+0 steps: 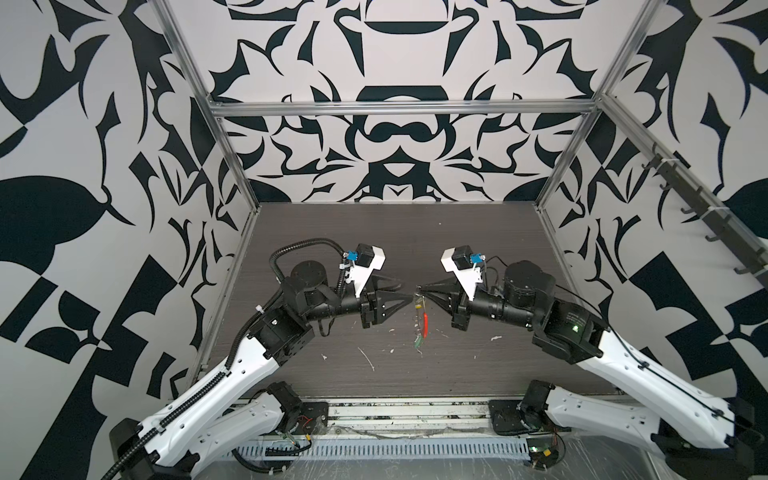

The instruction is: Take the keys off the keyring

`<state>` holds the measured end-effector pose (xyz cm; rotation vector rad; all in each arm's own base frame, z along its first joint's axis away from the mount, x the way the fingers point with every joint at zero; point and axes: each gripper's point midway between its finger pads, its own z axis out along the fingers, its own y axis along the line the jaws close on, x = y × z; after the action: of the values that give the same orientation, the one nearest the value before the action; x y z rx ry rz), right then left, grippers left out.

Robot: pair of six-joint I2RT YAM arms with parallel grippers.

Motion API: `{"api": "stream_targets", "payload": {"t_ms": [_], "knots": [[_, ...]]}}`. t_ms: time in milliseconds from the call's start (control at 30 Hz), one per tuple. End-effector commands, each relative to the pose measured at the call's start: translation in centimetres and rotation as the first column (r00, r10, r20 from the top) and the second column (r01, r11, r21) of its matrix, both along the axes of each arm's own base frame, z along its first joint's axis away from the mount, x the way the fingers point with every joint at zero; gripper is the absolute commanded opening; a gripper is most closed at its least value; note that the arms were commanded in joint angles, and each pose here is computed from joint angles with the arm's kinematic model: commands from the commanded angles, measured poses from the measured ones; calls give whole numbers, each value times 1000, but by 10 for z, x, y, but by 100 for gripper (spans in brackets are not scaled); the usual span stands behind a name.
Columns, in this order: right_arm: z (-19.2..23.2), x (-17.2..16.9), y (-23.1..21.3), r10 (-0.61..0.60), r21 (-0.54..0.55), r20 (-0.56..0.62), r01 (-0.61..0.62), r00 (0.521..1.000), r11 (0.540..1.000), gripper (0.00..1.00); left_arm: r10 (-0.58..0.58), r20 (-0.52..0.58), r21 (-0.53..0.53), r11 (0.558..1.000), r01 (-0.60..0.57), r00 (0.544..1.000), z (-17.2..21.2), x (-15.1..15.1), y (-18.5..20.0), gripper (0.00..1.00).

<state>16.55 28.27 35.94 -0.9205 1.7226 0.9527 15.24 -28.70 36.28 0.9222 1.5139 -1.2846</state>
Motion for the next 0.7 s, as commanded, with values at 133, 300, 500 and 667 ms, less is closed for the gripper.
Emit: {"api": "stream_targets", "payload": {"t_ms": [133, 300, 500, 667], "knots": [[-11, 4, -12, -19, -216, -8, 17, 1000, 976, 0, 29, -22, 55, 998, -28, 999, -20, 11, -5, 37], [-10, -3, -9, 44, -268, -18, -47, 999, 962, 0, -48, -33, 44, 998, 50, 998, -24, 3, -12, 36], [-4, -3, -5, 67, -268, -17, -69, 998, 961, 0, -102, -84, 63, 992, 107, 991, -33, 2, -21, 36], [0, -2, 0, 76, -256, -20, -78, 997, 964, 0, -110, -106, 73, 990, 118, 988, -39, 5, -26, 33]]}}
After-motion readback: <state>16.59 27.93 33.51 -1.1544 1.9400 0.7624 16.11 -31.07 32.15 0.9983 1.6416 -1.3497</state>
